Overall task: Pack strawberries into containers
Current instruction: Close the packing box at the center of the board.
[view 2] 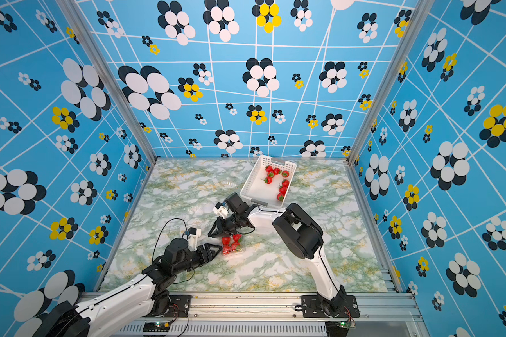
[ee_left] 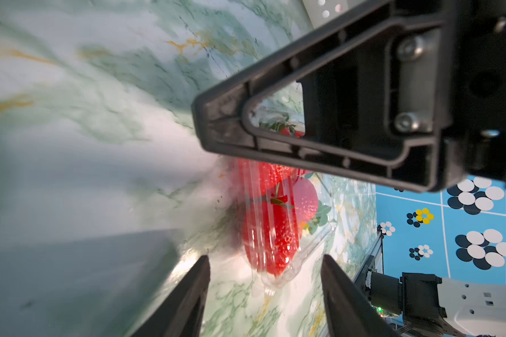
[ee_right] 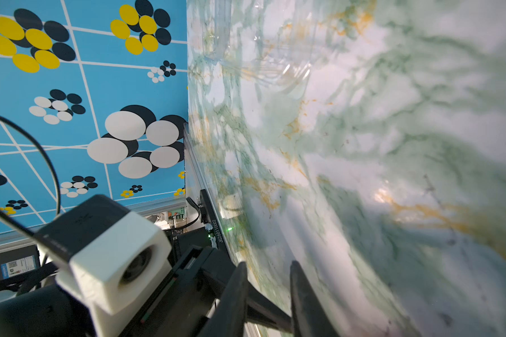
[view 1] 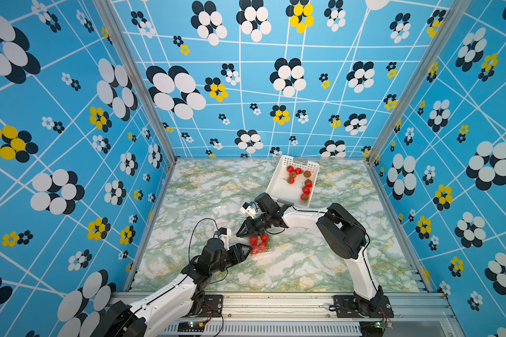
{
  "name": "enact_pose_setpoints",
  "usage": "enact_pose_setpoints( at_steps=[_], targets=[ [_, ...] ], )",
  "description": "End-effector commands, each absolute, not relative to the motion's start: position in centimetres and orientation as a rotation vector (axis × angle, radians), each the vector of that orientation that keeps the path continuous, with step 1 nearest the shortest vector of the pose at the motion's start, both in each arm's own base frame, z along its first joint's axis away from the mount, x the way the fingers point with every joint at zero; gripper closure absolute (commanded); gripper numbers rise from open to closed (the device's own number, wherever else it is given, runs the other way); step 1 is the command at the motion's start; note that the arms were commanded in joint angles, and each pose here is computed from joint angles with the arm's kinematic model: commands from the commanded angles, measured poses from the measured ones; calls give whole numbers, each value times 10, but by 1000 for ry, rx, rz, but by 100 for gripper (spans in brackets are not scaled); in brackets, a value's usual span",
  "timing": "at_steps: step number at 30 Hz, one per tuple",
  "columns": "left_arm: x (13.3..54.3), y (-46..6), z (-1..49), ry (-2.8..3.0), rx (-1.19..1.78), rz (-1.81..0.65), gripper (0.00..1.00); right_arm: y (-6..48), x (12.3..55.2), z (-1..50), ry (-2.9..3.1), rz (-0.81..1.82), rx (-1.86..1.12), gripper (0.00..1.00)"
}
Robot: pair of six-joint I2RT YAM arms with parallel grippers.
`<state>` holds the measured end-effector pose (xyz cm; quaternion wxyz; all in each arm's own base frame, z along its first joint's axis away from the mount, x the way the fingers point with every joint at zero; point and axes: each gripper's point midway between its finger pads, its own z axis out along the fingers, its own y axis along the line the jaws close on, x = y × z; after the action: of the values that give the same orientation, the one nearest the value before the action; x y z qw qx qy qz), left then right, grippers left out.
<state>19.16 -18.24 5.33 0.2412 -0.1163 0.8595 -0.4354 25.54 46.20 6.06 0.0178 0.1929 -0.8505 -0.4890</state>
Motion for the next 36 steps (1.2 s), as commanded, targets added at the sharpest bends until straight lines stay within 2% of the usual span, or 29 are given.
enact_pose_setpoints(
  at_steps=[1,5,15,36],
  targets=[
    [187,-176,42,2389,-327,-1142,37,453,256,68,-2670,-1506,634,63],
    [188,-176,43,2381,-328,-1137,36,454,257,74,-2672,-1510,663,59],
    [191,-172,46,2365,-341,-1117,33,457,259,76,-2667,-1514,677,58],
    [214,-180,60,2307,-309,-1131,33,456,269,75,-2702,-1692,500,51]
  ],
)
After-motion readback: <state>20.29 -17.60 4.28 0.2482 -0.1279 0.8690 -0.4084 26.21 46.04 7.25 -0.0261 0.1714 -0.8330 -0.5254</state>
